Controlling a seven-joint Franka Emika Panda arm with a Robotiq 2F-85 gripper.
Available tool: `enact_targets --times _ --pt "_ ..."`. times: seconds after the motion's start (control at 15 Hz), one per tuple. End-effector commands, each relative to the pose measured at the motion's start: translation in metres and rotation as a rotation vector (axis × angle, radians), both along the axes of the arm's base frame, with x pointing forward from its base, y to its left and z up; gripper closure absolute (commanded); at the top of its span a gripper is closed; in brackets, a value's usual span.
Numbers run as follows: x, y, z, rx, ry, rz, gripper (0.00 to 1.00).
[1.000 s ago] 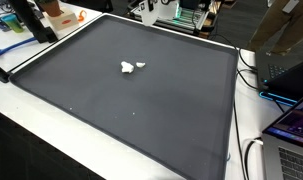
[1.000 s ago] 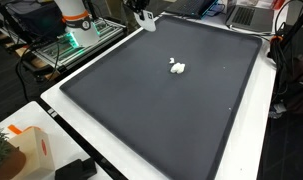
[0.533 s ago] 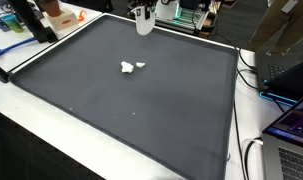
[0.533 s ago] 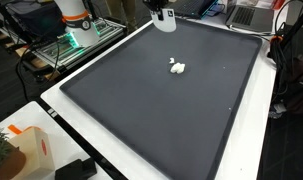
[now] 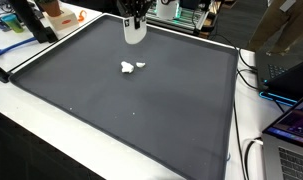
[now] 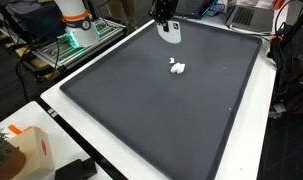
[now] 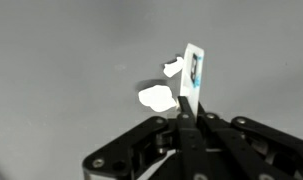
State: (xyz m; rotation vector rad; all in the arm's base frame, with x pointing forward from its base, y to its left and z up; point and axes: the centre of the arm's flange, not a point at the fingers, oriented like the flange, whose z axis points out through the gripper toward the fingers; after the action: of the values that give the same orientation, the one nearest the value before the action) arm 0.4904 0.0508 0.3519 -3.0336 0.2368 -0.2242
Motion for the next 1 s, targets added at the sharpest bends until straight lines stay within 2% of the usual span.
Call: enact_targets --times 0.0,0.53,0.93 --pt "0.019 -0.004 -0.016 -0.027 -0.006 -0.02 0.99" --pt "0.049 -0.002 -0.051 -0.062 0.036 -0.072 0.99" --pt "0.056 -0.011 -0.074 -0.08 0.075 -0.11 0.99"
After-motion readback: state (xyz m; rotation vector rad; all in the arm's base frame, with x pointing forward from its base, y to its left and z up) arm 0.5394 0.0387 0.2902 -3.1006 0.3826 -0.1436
